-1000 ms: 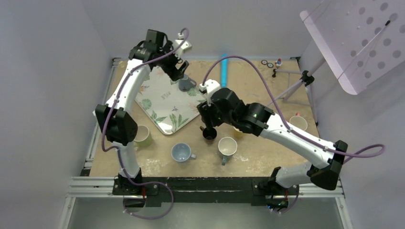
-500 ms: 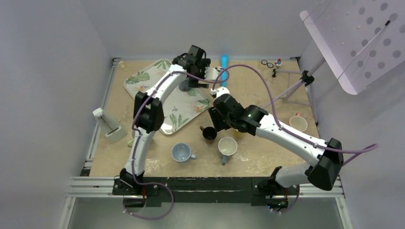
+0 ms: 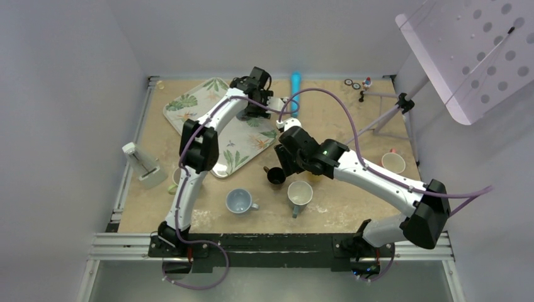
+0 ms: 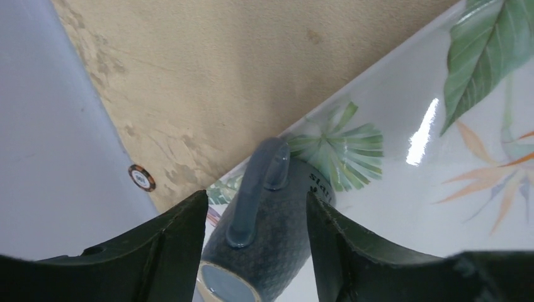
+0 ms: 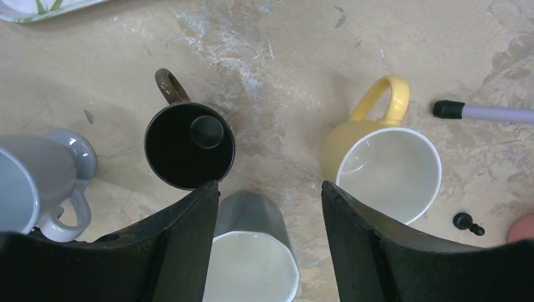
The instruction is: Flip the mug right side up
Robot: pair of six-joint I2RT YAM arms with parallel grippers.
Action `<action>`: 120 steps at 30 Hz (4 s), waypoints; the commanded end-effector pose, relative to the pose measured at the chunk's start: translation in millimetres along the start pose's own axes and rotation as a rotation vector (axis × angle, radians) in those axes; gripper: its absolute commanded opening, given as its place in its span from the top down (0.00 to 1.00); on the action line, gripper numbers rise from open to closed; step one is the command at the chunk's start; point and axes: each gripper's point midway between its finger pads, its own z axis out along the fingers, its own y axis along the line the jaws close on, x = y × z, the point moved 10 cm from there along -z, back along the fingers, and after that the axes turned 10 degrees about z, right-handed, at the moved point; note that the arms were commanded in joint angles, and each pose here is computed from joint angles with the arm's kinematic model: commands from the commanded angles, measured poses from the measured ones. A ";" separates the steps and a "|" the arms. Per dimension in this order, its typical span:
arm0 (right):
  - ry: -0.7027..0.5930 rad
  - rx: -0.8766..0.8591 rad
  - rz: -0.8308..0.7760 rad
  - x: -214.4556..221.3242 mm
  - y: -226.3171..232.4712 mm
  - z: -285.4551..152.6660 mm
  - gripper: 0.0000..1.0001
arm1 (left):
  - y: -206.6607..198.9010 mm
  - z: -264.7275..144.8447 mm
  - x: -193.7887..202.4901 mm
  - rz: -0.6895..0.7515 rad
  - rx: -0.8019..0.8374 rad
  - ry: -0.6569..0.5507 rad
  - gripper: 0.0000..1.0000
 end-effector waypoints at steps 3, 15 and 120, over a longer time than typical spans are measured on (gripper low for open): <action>-0.047 -0.005 0.031 -7.9 -1.7 -10.1 0.36 | -19.6 -21.1 17.4 -0.108 0.103 0.071 0.47; -0.063 -0.024 0.065 -8.4 -3.1 -18.8 0.36 | -52.4 -52.7 14.4 -0.142 0.252 -0.037 0.51; 0.082 0.117 0.762 83.7 -84.4 8.9 1.00 | -141.9 -257.2 39.7 -1.192 -0.091 -0.277 0.00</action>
